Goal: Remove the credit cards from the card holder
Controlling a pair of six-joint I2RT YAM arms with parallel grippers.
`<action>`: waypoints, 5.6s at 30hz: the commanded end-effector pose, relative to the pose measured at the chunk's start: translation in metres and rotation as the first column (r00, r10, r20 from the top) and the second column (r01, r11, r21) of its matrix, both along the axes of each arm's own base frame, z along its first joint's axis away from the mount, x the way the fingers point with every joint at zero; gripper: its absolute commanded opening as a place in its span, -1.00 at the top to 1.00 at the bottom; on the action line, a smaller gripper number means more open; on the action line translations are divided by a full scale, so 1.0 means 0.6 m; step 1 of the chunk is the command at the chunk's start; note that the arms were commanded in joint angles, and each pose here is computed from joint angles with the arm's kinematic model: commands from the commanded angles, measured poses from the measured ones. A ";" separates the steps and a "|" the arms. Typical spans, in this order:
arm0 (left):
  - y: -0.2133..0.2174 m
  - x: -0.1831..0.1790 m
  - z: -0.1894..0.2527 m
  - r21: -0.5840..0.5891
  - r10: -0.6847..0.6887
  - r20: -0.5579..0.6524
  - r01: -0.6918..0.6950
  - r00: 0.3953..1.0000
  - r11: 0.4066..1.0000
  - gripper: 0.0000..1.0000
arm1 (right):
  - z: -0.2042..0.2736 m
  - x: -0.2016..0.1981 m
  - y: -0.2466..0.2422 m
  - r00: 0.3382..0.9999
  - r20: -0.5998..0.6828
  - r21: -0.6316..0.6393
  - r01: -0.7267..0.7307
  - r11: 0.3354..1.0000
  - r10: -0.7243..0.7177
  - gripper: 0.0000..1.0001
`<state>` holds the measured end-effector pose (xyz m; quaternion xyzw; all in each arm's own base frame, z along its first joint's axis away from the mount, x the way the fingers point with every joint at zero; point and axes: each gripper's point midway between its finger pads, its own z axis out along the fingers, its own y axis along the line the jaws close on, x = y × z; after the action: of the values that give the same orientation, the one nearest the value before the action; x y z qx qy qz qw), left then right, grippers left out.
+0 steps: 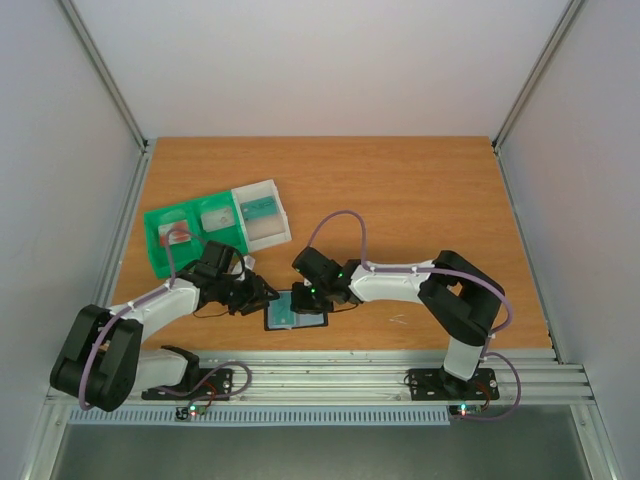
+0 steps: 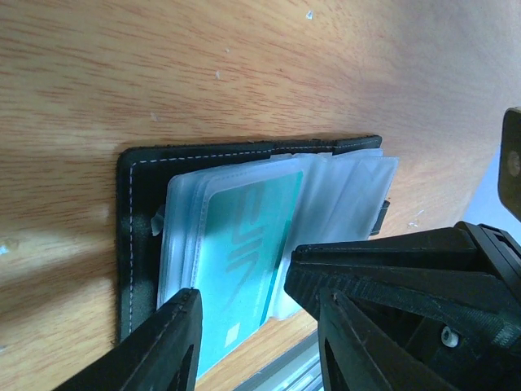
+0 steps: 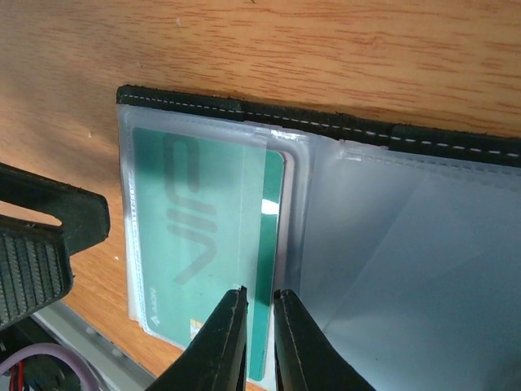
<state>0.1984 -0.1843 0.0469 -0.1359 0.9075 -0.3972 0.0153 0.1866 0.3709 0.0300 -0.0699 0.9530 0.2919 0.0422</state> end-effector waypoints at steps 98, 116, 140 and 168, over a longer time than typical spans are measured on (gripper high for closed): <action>-0.115 0.016 0.045 -0.075 -0.090 0.062 0.095 0.994 0.993 0.39 | 0.079 0.022 -0.114 0.954 0.270 0.031 0.125 0.992 -0.129 0.72; -0.074 0.022 -0.017 0.076 -0.053 0.050 0.050 0.997 0.996 0.45 | 0.053 0.018 -0.064 0.980 0.192 0.034 0.038 0.999 -0.044 0.71; -0.072 0.013 -0.045 0.067 -0.054 0.021 0.052 0.998 0.996 0.73 | 0.013 0.012 -0.059 0.990 0.134 0.009 0.044 0.999 -0.045 0.65; -0.064 0.000 -0.063 0.081 -0.052 -0.002 0.052 0.999 0.995 0.89 | -0.012 0.015 -0.079 0.992 0.070 0.008 0.101 0.995 -0.102 0.48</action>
<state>0.2026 -0.2289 0.0185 -0.1090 0.9216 -0.3724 0.0121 0.1942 0.3247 0.0321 -0.0424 0.9488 0.2962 0.1014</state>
